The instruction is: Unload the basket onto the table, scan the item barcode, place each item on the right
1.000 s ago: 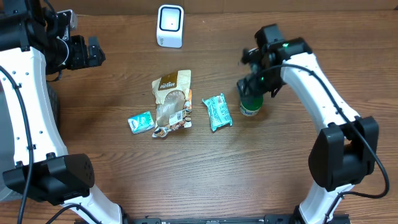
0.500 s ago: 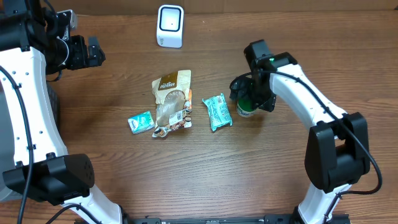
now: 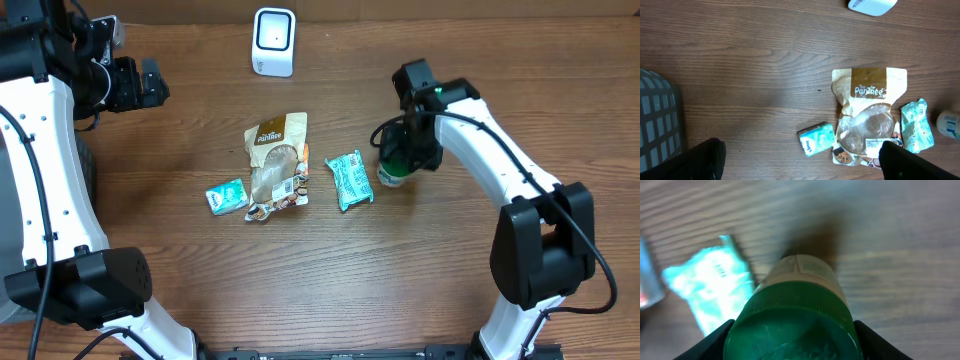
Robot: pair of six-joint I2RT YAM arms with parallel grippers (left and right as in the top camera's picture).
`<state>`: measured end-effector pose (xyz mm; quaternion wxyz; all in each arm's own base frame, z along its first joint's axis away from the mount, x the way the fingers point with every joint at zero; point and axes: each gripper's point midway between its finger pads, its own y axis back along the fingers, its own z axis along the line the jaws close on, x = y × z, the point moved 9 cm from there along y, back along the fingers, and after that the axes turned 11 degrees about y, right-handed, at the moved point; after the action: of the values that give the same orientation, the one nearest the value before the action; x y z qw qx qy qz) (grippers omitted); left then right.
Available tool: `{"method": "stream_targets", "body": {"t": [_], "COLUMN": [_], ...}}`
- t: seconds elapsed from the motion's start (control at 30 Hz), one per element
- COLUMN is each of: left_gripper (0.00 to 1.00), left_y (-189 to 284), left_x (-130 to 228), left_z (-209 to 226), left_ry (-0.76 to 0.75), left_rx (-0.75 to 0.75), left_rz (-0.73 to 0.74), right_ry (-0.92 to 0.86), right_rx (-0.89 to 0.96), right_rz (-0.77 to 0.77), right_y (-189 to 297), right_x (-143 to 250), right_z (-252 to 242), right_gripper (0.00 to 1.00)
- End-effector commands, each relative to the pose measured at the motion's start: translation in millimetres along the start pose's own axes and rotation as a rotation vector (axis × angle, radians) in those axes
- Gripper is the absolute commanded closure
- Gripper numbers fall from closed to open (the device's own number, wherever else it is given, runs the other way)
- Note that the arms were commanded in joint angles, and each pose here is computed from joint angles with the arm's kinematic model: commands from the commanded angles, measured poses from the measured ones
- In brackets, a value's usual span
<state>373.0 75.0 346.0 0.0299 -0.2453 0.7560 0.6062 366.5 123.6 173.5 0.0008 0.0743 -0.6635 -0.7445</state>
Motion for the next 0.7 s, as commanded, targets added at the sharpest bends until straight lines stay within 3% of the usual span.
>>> {"method": "stream_targets", "body": {"t": [0.0,0.17,0.33,0.47,0.67], "left_gripper": [0.00,0.01,0.00,0.01,0.00], "left_y": [1.0,1.0,0.9,1.0,1.0], "left_x": [-0.1,-0.1,-0.1,-0.1,-0.1], "left_z": [0.1,0.1,0.1,0.1,0.1], "left_ry": [-0.014,-0.014,-0.014,-0.014,-0.014], "left_rx": [0.008,0.008,0.008,0.008,0.008], "left_rz": [-0.003,-0.003,-0.002,-0.003,-0.003], "right_ry": [0.365,0.774,1.029,1.145,1.157], "right_rx": [-0.047,-0.038,-0.033,-0.031,-0.016], "right_rz": [-0.094,-0.015,0.036,0.026,-0.006], "right_y": [37.8,34.7,18.9,2.6,-8.9], "right_x": [-12.7,-0.6,7.7,9.6,7.2], "right_z": [8.6,5.9,1.1,-0.8,-3.1], "right_gripper": [0.41,0.38,0.38,0.38,0.38]}}
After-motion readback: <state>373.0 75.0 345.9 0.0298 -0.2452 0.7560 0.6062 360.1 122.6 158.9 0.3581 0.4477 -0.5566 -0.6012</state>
